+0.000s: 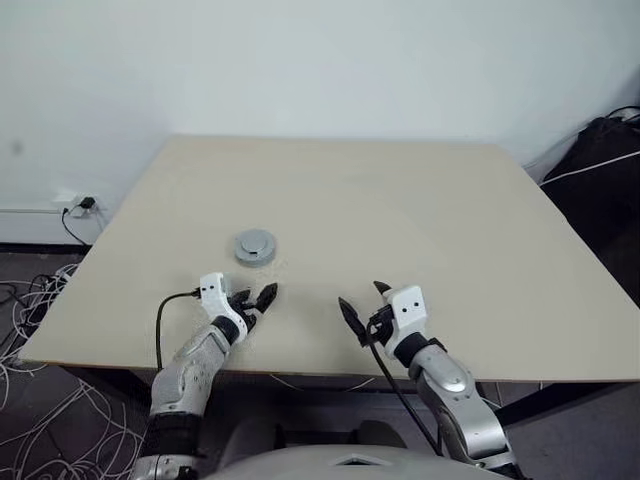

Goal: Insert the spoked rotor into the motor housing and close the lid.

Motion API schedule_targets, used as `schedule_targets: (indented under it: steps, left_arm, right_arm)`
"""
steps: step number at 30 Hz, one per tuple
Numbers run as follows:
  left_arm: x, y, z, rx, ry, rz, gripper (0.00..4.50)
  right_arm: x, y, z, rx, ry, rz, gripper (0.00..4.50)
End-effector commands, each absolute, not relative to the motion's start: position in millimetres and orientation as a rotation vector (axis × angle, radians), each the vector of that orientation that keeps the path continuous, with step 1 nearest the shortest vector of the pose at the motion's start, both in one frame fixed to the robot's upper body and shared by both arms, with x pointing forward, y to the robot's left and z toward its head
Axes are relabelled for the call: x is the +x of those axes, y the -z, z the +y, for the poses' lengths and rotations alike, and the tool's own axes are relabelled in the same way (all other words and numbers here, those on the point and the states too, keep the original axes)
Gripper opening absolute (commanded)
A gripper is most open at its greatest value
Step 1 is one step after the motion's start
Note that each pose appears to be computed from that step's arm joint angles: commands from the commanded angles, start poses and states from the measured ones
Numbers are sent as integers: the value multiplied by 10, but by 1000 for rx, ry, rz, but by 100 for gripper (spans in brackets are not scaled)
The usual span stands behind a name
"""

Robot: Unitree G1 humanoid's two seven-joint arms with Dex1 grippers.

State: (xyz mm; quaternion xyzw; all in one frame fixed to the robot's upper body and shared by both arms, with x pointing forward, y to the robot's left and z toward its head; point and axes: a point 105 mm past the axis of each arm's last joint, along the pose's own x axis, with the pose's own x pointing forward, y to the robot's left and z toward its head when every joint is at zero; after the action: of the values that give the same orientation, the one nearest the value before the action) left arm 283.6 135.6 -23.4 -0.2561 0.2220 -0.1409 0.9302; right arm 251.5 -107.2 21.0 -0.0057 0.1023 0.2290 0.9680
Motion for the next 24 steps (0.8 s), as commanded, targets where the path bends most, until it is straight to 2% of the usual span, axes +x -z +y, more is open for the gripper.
schedule_targets:
  steps: [1,10,18,24]
  left_arm:
    - [2852,-21,1316,-439,330,351,446]
    - [2627,-232,1294,-79,277,120,446]
    - [2452,-474,1395,36,128,-90,446]
    - [2368,-491,1457,124,103,-147,446]
  right_arm:
    - [2556,-339,-1069,-1,-472,163,450]
    - [2532,-347,-1282,31,-319,143,450]
    - [2470,-454,-1587,-57,-165,44,450]
    - [2516,-593,-1707,-92,-34,-50,450]
